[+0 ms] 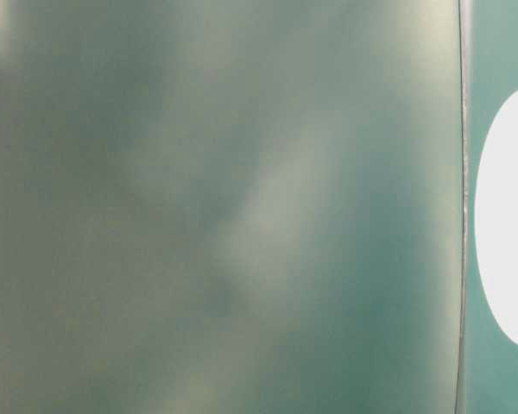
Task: Scoop the yellow hexagonal prism block from the bowl with a spoon using the right arm.
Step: 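Close the right gripper on the pink spoon handle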
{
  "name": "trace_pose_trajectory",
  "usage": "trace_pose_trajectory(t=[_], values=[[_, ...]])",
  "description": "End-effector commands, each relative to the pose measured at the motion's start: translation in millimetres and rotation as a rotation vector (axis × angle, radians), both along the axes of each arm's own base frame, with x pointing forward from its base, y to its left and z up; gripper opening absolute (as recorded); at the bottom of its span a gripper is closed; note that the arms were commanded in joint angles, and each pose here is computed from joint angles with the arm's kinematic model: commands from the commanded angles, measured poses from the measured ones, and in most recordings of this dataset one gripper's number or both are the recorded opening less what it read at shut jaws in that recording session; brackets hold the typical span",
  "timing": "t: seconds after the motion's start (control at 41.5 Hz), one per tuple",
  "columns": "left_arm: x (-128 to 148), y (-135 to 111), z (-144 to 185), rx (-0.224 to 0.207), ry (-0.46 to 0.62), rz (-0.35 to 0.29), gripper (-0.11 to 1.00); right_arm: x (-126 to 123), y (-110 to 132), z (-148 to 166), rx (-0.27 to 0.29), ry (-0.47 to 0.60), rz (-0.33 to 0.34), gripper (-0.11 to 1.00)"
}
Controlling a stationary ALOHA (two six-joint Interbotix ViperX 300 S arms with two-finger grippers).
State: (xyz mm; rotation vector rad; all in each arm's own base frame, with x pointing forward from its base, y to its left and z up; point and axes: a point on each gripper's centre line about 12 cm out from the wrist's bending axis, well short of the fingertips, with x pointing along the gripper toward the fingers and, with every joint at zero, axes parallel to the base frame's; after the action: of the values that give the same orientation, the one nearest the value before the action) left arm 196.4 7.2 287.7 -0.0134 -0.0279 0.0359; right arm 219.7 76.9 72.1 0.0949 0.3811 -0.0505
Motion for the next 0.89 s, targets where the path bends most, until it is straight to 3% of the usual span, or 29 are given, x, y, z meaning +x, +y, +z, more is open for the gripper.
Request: trace_pose_trajectory(t=[0.0,0.531,0.868], values=[[2.5,0.6,9.2,0.004,-0.021,0.002,0.00,1.6,2.1,3.6,0.006,-0.018,0.004,0.45],[2.9,0.7,8.4,0.002,-0.012,0.003,0.00,0.7,1.4,2.9,0.000,-0.014,0.005,0.42],[2.6,0.7,7.3,0.002,-0.006,0.003,0.00,0.7,1.6,2.9,0.000,-0.015,0.006,0.23]])
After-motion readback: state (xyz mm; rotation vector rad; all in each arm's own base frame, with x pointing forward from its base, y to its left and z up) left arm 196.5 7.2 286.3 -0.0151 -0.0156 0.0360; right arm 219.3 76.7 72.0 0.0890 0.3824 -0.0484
